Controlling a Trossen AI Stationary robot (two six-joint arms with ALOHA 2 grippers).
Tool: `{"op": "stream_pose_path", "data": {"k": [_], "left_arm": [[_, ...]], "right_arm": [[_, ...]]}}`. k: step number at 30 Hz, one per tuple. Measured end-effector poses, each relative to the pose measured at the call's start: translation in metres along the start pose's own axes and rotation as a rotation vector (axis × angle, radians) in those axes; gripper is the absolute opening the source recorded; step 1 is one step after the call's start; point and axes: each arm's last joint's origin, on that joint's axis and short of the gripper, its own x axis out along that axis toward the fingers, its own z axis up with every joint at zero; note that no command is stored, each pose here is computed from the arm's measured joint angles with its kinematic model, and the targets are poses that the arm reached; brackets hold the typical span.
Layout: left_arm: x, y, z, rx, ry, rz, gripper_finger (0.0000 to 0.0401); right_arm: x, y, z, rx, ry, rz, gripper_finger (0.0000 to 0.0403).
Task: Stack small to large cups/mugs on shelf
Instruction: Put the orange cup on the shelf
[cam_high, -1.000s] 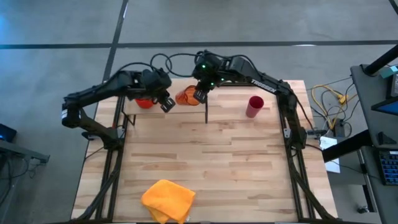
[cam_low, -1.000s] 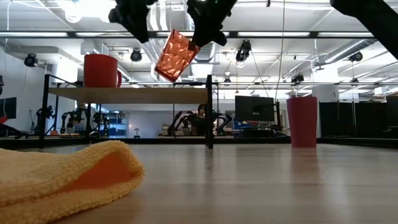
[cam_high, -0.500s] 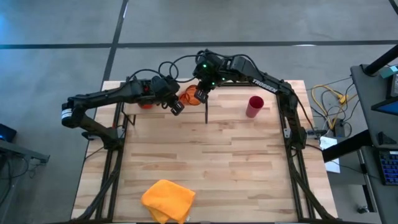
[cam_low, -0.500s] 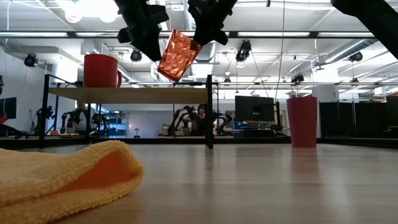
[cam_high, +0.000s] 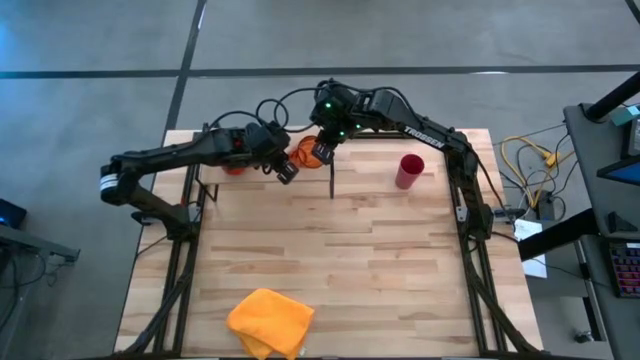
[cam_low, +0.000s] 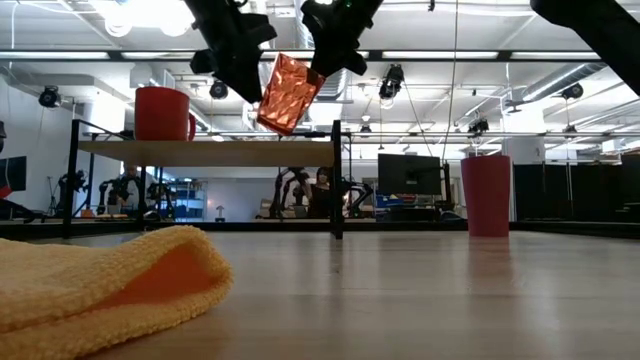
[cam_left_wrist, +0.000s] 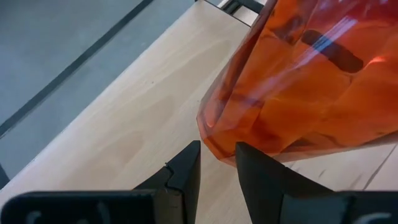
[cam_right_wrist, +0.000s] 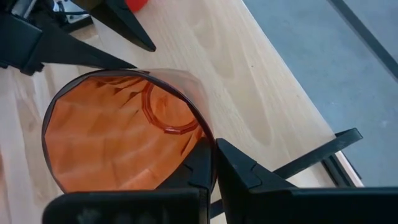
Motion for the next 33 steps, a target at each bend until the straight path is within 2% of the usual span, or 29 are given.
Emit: {"op": "stream_pose_path", "data": {"k": [7, 14, 18, 25, 33], "left_arm": [[0.013, -0.008, 0.002, -0.019, 0.018, -0.045, 0.0090], [0.020, -0.013, 0.008, -0.039, -0.030, -0.082, 0.0090], [0.021, -0.013, 0.008, -0.039, -0.026, -0.078, 0.0090], [0.022, -0.011, 0.008, -0.041, -0.024, -0.069, 0.0090], [0.021, -0.004, 0.010, -0.050, -0.031, -0.045, 0.0090]], "right_arm": [[0.000, 0.000, 0.001, -0.013, -0.011, 0.003, 0.0030], [0.000, 0.001, 0.003, -0.034, -0.033, 0.011, 0.0060], [0.001, -0.001, 0.003, -0.026, -0.035, 0.001, 0.0063], [0.002, -0.005, 0.004, -0.021, -0.051, -0.097, 0.0063], [0.002, -0.008, 0.007, -0.045, -0.076, -0.109, 0.0063]]}}
